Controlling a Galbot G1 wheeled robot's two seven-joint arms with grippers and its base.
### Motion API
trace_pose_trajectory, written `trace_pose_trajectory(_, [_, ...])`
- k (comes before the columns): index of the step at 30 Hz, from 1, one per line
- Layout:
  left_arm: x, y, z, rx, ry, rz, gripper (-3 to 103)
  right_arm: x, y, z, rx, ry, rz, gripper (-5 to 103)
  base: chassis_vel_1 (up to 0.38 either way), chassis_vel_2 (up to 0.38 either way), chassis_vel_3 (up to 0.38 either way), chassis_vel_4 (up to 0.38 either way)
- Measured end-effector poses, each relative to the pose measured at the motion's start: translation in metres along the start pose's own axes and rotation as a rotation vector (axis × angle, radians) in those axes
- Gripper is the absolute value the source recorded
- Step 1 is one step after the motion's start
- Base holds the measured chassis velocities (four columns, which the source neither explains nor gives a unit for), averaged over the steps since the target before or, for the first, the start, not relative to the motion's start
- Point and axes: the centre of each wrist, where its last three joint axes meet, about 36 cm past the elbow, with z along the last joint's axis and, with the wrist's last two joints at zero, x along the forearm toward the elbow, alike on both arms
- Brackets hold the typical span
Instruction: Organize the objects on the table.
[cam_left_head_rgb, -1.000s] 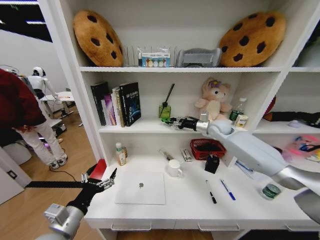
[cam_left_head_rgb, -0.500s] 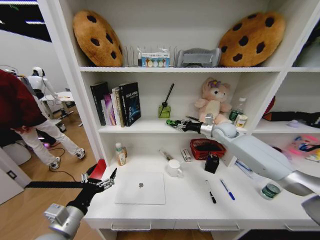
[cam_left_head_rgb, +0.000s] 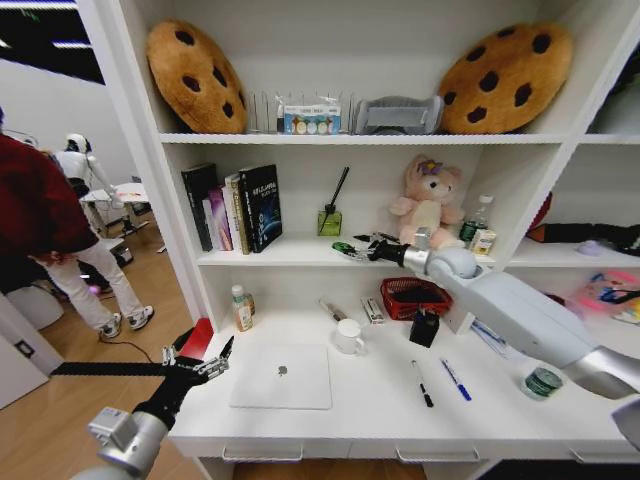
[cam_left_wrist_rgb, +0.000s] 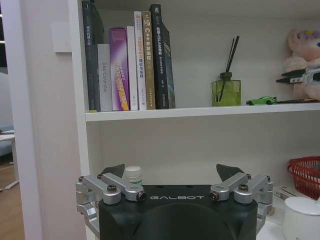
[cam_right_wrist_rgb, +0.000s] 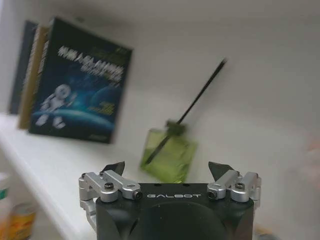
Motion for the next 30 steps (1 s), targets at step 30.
trace_pose_trajectory(30, [0.000,0.000,0.000,0.000,0.000,0.000,100,0.270,0.213,0.094,-0.128,0.103,0.667,100,0.000,0.000,0.000,0.000])
